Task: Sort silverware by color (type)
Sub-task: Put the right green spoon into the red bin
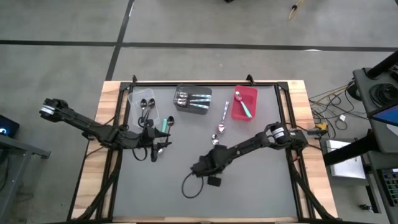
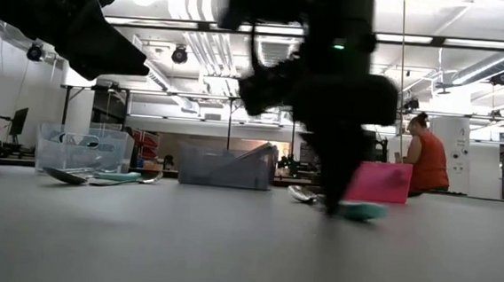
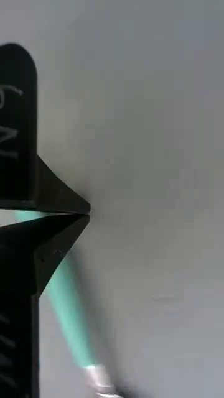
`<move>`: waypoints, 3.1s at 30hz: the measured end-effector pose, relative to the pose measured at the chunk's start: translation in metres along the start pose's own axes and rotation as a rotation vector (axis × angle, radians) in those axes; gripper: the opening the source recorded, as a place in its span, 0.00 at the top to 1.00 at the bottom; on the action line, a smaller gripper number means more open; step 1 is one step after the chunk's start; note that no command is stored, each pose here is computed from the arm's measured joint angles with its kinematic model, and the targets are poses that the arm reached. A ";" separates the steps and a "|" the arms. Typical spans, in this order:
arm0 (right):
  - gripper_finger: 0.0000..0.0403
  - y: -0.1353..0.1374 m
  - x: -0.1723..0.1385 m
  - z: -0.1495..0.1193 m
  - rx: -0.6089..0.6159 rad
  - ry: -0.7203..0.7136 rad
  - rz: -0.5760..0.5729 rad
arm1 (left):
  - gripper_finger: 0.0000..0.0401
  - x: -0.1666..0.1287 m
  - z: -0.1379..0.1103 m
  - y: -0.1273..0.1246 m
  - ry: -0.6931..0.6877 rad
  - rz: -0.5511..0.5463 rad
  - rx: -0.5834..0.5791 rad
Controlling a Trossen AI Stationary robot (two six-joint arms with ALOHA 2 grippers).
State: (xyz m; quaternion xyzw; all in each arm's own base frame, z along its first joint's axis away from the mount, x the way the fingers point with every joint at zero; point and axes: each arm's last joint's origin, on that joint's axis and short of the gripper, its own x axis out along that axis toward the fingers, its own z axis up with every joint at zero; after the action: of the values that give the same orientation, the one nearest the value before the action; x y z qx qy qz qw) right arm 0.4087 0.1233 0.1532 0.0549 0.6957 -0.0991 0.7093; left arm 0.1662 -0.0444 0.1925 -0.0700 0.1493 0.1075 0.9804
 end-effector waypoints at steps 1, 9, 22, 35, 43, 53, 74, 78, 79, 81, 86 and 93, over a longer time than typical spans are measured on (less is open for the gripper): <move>0.98 -0.002 -0.001 -0.005 0.022 0.044 -0.020 | 0.60 0.001 0.000 0.000 0.000 0.001 0.000; 0.98 -0.013 -0.032 -0.019 0.223 0.074 -0.064 | 0.60 0.004 -0.002 -0.001 0.011 0.005 0.005; 0.98 -0.038 -0.074 -0.003 0.132 -0.201 -0.028 | 0.60 0.010 -0.002 -0.005 -0.013 -0.003 -0.012; 0.98 -0.077 -0.046 -0.019 0.057 -0.261 -0.068 | 0.60 0.020 -0.006 -0.009 -0.024 0.006 -0.018; 0.98 -0.089 -0.030 -0.046 0.141 -0.324 -0.031 | 0.60 0.024 -0.008 -0.011 -0.025 0.014 -0.022; 0.98 -0.094 -0.019 -0.058 0.266 -0.300 -0.031 | 0.60 0.024 -0.007 -0.011 -0.039 0.017 -0.020; 0.53 -0.092 -0.003 -0.054 0.223 -0.292 0.024 | 0.60 0.024 -0.006 -0.011 -0.040 0.017 -0.017; 0.55 -0.090 0.008 -0.060 0.233 -0.263 0.013 | 0.60 0.024 -0.006 -0.011 -0.040 0.018 0.000; 0.56 -0.089 0.011 -0.062 0.228 -0.253 0.009 | 0.60 0.024 -0.006 -0.011 -0.041 0.018 0.005; 0.59 -0.087 0.015 -0.063 0.223 -0.261 0.010 | 0.60 0.024 -0.006 -0.011 -0.044 0.022 0.013; 0.73 -0.085 0.024 -0.063 0.218 -0.254 0.011 | 0.60 0.024 -0.005 -0.011 -0.059 0.048 0.008; 0.91 -0.084 0.025 -0.062 0.193 -0.265 0.017 | 0.60 0.024 -0.004 -0.010 -0.072 0.063 -0.007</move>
State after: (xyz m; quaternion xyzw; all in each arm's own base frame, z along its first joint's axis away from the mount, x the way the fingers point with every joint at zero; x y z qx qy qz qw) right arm 0.3305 0.0531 0.1319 0.1152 0.5829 -0.1657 0.7871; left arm 0.1899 -0.0505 0.1824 -0.0651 0.1156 0.1412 0.9811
